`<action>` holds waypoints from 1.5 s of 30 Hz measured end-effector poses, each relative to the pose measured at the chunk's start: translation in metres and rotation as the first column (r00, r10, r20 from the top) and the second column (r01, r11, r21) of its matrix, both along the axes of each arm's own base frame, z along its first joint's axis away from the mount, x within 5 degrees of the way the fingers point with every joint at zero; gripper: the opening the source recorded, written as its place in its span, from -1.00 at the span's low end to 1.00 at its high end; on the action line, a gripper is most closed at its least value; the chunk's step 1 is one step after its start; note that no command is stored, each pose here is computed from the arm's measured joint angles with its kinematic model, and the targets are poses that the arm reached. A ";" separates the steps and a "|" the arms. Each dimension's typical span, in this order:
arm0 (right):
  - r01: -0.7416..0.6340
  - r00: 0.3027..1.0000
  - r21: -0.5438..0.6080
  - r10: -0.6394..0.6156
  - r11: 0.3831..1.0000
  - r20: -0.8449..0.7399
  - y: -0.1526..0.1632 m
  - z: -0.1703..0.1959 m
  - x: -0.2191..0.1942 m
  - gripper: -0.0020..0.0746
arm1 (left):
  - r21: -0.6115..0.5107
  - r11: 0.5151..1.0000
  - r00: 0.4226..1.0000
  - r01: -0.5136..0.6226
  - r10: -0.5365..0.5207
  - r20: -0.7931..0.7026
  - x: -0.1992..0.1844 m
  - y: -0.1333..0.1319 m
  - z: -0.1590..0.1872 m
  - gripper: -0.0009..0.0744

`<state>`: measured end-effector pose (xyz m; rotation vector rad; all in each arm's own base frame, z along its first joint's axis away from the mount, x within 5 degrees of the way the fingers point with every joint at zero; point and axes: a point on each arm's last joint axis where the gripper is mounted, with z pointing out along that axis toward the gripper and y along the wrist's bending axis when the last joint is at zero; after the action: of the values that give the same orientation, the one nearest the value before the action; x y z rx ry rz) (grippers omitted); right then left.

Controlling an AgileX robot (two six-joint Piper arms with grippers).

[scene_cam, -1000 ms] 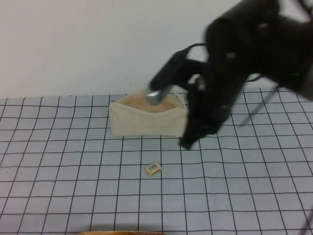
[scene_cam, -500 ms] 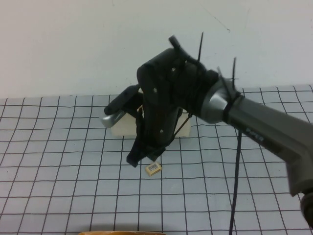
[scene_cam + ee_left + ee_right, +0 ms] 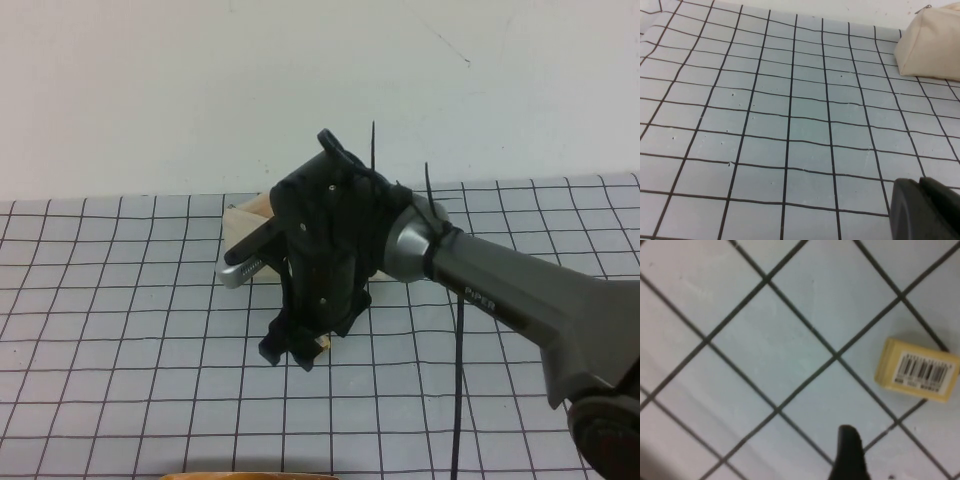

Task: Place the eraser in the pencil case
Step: Pick up the eraser from the table, then place the eraser on the pencil case

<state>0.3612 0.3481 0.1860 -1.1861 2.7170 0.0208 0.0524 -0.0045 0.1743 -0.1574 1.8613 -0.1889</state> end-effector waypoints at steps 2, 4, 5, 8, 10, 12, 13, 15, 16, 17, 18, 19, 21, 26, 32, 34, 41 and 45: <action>0.006 1.000 0.008 -0.006 1.000 0.009 0.002 -0.004 0.002 0.27 | 0.000 1.000 1.000 0.000 0.000 0.000 0.000 0.000 0.000 -0.98; 0.018 1.000 0.016 -0.018 1.000 0.020 0.003 -0.008 0.004 0.27 | 0.000 1.000 1.000 0.000 0.000 0.000 0.000 0.000 0.000 -0.98; 0.023 0.999 0.021 -0.024 1.000 0.029 0.004 -0.010 0.005 0.27 | 0.000 1.000 1.000 0.000 0.000 0.000 0.000 0.000 0.000 -0.98; 0.027 0.999 0.029 -0.028 0.999 0.045 0.006 -0.018 0.008 0.27 | 0.000 1.000 1.000 0.000 0.000 0.000 0.000 0.000 0.000 -0.98; 0.040 0.998 0.032 -0.041 0.999 0.046 0.006 -0.022 0.010 0.27 | 0.000 1.000 1.000 0.000 0.000 0.000 0.000 0.000 0.000 -0.98; 0.058 0.997 0.033 -0.059 0.998 0.043 0.005 -0.027 0.013 0.27 | 0.000 1.000 1.000 0.000 0.000 0.000 0.000 0.000 0.000 -0.98; 0.066 0.997 0.032 -0.067 0.997 0.041 0.004 -0.030 0.014 0.27 | 0.000 1.000 1.000 0.000 0.000 0.000 0.000 0.000 0.000 -0.98; 0.091 0.995 0.034 -0.092 0.995 0.037 0.002 -0.034 0.017 0.27 | 0.000 1.000 1.000 0.000 0.000 0.000 0.000 0.000 0.000 -0.98; 0.098 0.994 0.033 -0.099 0.995 0.040 0.001 -0.034 0.018 0.27 | 0.000 1.000 1.000 0.000 0.000 0.000 0.000 0.000 0.000 -0.98; 0.102 0.994 0.035 -0.104 0.994 0.046 0.001 -0.034 0.019 0.26 | 0.000 1.000 1.000 0.000 0.000 0.000 0.000 0.000 0.000 -0.98; 0.104 0.993 0.035 -0.106 0.994 0.049 0.001 -0.034 0.019 0.24 | 0.000 1.000 1.000 0.000 0.000 0.000 0.000 0.000 0.000 -0.98; 0.105 0.993 0.033 -0.107 0.994 0.052 0.001 -0.034 0.019 0.21 | 0.000 1.000 1.000 0.000 0.000 0.000 0.000 0.000 0.000 -0.98; 0.107 0.992 0.029 -0.108 0.994 0.057 0.000 -0.034 0.020 0.06 | 0.000 1.000 1.000 0.000 0.000 0.000 0.000 0.000 0.000 -0.98; 0.107 0.992 0.026 -0.108 0.994 0.058 0.000 -0.034 0.020 -0.16 | 0.000 1.000 1.000 0.000 0.000 0.000 0.000 0.000 0.000 -0.98; 0.077 0.996 0.051 -0.079 0.996 0.032 0.003 -0.027 0.017 -0.16 | 0.000 1.000 1.000 0.000 0.000 0.000 0.000 0.000 0.000 -0.98; 0.051 0.997 0.074 -0.054 0.996 0.046 0.004 -0.011 0.017 -0.16 | 0.000 1.000 1.000 0.000 0.000 0.000 0.000 0.000 0.000 -0.98; -0.016 0.958 0.190 -0.040 0.982 0.285 0.001 0.081 0.023 -0.16 | 0.000 1.000 1.000 0.000 0.000 0.000 0.000 0.000 0.000 -0.98; -0.006 0.900 0.236 -0.098 0.972 0.425 -0.005 0.102 0.037 -0.16 | 0.000 1.000 1.000 0.000 0.000 0.000 0.000 0.000 0.000 -0.98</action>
<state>0.3981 0.3431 0.2875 -0.9267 2.2761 0.0576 0.0524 -0.0045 0.1743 -0.1574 1.8613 -0.1889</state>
